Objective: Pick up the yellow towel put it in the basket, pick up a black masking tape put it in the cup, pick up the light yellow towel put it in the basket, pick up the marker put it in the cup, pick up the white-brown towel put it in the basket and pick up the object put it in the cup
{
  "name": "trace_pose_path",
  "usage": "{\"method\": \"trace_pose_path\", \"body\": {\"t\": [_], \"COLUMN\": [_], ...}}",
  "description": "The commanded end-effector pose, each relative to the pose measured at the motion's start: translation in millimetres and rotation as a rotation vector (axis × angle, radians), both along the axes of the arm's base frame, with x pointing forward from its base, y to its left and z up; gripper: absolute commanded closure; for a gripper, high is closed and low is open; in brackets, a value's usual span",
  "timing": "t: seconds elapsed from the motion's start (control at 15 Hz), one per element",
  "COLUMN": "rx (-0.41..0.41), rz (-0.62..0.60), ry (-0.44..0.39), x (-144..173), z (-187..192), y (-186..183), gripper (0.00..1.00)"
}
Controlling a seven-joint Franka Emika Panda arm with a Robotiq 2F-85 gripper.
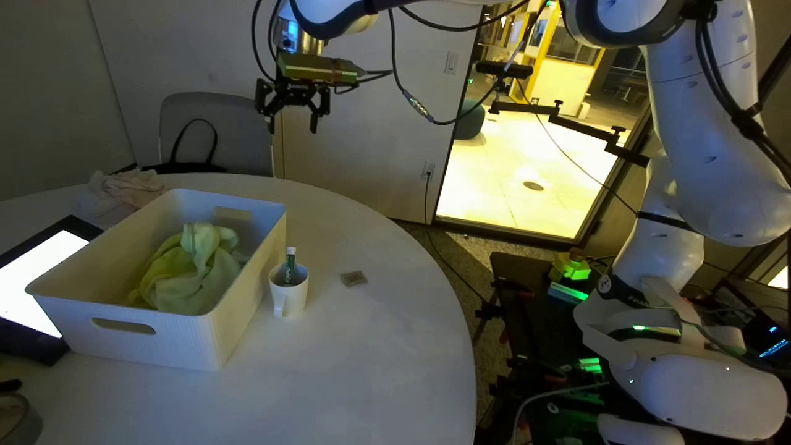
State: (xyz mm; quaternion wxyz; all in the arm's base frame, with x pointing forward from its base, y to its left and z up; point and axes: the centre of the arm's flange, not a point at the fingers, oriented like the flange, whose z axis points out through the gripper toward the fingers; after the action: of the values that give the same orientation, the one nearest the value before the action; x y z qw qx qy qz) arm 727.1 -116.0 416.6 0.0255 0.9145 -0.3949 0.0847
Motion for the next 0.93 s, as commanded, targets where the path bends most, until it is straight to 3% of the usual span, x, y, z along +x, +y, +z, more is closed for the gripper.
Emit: {"method": "trace_pose_path", "body": {"t": [0.0, 0.4, 0.87], "rx": [0.040, 0.073, 0.080], "rz": [-0.015, -0.009, 0.102], "ry": [0.035, 0.133, 0.245], "x": [-77, -131, -173], "z": [-40, -107, -167], "y": [-23, -44, 14], "gripper": [0.00, 0.00, 0.00]}}
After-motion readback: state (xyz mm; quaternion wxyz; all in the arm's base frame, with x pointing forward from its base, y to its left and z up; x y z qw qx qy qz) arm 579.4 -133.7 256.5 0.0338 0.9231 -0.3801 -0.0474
